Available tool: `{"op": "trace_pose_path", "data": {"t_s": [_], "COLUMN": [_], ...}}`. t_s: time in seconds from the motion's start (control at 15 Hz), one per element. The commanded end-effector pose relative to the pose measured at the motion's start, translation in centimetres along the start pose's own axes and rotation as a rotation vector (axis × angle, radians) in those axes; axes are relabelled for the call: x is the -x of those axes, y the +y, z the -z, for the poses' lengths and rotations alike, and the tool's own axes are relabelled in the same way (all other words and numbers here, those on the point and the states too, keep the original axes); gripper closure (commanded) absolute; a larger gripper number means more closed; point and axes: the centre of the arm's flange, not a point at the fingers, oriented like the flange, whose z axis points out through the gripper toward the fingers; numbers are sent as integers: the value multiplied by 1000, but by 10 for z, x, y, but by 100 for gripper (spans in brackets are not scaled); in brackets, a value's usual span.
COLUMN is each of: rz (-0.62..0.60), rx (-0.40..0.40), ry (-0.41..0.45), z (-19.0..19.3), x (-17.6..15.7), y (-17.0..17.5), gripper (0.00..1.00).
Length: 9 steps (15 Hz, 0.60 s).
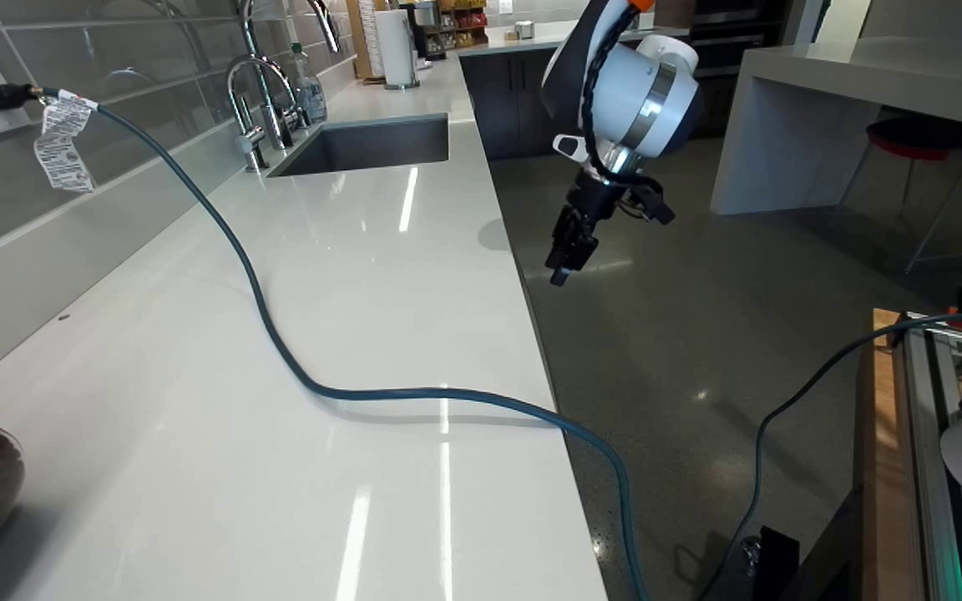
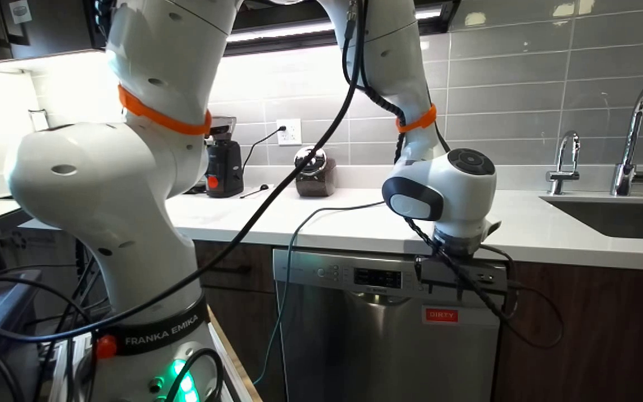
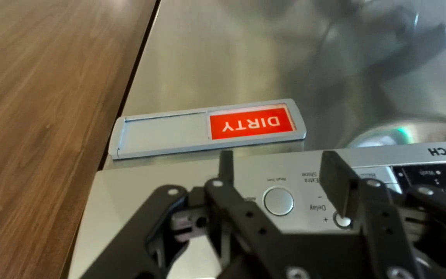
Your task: Press the bottom right button of the washing machine
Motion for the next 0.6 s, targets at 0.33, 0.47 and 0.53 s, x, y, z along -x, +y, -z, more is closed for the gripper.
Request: {"op": "trace_pose_path", "data": {"t_s": [0.33, 0.47, 0.53], "rz": [18, 19, 19], "rx": [38, 46, 52], "ry": [-187, -222, -237], "z": [29, 34, 36], "x": [-12, -15, -16], "y": [-19, -23, -24], "gripper": [0, 0, 0]}}
